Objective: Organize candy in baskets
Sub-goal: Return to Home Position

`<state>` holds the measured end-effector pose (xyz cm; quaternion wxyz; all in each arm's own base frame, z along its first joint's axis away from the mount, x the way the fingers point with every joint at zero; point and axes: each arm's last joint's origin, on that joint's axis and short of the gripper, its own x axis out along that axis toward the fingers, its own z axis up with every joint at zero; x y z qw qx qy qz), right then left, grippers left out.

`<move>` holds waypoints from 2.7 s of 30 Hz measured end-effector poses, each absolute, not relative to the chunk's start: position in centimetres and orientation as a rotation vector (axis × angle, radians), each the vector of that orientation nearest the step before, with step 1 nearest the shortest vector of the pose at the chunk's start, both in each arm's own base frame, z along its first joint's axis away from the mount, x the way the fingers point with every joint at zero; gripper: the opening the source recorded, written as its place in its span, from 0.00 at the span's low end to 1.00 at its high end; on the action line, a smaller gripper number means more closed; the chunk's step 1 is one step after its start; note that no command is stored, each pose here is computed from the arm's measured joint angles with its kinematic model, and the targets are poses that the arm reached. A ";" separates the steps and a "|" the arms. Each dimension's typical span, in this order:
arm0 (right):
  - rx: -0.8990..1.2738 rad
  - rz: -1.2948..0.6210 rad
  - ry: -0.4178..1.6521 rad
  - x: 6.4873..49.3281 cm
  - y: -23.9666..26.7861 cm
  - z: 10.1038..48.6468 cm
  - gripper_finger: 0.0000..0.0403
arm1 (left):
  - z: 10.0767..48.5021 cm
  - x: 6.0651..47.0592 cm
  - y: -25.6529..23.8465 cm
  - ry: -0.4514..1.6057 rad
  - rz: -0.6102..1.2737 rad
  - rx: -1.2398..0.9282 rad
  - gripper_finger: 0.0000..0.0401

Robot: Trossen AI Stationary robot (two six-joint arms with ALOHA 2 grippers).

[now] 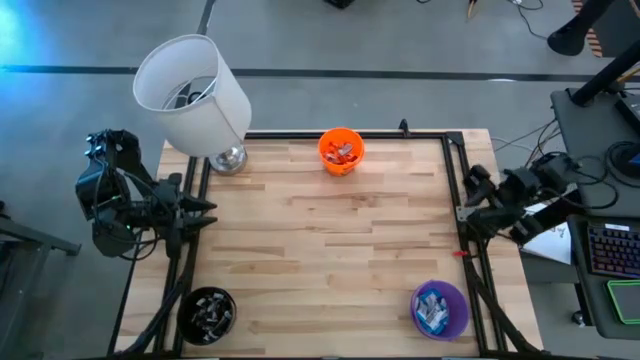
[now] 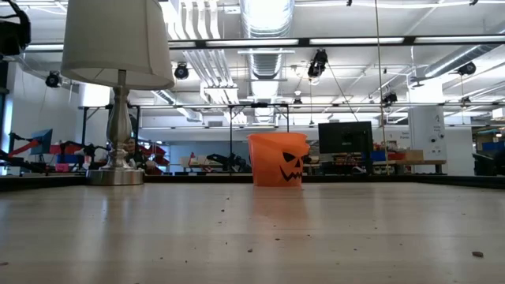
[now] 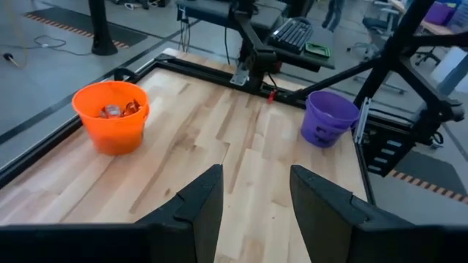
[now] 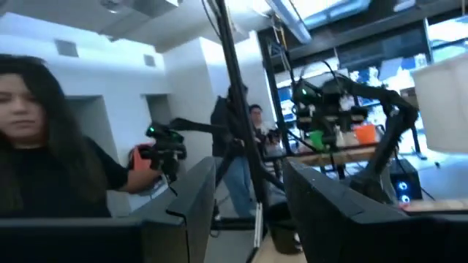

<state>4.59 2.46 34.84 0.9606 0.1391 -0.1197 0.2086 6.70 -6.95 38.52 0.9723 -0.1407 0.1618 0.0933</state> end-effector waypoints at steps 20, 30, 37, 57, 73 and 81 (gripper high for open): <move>0.284 0.601 -0.284 6.9 4.7 22.8 0.38 | 39.1 6.5 -6.6 0.301 0.195 -0.342 0.35; 0.269 0.603 -0.269 7.6 5.2 19.8 0.38 | 40.5 6.2 -5.9 0.279 0.183 -0.388 0.35; 0.201 0.614 -0.131 7.9 5.4 18.4 0.38 | 40.6 6.1 -5.8 0.279 0.182 -0.389 0.35; 0.050 0.608 0.048 8.2 5.7 16.4 0.38 | 40.7 4.8 -3.8 0.340 0.094 -0.483 0.35; 0.025 0.949 0.035 7.8 6.6 16.6 0.38 | 40.8 4.4 -3.0 0.324 0.077 -0.482 0.35; -0.024 0.954 0.008 7.7 6.6 16.6 0.38 | 40.9 3.9 -2.2 0.309 0.068 -0.502 0.35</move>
